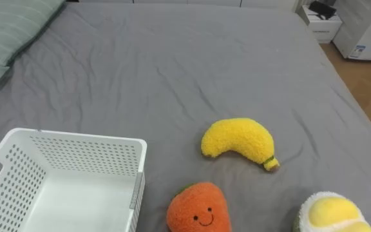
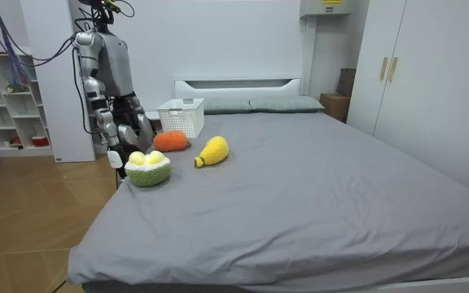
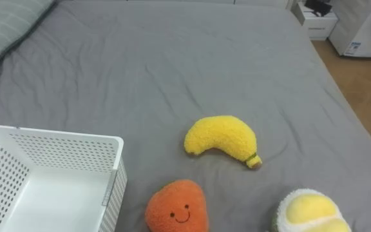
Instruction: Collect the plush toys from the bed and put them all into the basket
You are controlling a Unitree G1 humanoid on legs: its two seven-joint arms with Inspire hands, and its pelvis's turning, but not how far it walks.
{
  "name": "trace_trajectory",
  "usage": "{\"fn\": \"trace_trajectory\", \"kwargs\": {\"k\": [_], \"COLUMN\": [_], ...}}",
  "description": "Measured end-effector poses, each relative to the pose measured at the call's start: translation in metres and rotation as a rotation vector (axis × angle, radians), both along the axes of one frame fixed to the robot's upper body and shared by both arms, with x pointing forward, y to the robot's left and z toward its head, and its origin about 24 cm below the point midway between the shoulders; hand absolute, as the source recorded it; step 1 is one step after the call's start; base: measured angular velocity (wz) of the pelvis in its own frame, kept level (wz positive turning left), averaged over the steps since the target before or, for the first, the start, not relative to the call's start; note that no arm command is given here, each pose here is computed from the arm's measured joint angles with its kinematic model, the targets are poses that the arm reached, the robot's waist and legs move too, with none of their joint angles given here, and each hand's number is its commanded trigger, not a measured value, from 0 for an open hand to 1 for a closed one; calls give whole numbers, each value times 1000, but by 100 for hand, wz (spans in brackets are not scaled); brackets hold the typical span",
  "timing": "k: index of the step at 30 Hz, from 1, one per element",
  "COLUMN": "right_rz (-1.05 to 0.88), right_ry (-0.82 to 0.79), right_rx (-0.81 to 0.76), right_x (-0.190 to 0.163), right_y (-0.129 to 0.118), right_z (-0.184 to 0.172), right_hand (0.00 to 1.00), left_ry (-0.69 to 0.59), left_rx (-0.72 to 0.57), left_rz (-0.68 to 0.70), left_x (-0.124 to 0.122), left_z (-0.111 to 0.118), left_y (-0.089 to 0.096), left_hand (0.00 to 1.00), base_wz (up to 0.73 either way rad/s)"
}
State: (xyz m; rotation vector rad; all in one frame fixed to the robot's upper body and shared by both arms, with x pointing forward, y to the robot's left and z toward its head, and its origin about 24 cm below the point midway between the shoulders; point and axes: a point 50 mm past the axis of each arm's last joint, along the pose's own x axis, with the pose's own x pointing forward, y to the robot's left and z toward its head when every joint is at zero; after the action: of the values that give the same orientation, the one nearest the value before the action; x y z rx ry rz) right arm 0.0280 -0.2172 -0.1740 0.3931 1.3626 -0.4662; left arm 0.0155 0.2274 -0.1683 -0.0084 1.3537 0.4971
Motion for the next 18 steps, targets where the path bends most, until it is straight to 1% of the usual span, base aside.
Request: {"fn": "trace_trajectory", "kwargs": {"k": [13,18], "right_rz": [-1,-15], "right_ry": [-1,-1], "right_rx": [1,-3], "right_x": [0,0], "right_y": [0,0], "right_z": [0,0], "right_hand": [0,0], "left_ry": [15,4], "left_rx": [18,30], "left_rz": [1,4], "left_x": [-4,-1], "left_z": [0,0], "left_y": [1,1], "left_hand": [0,0], "base_wz": [0,0]}}
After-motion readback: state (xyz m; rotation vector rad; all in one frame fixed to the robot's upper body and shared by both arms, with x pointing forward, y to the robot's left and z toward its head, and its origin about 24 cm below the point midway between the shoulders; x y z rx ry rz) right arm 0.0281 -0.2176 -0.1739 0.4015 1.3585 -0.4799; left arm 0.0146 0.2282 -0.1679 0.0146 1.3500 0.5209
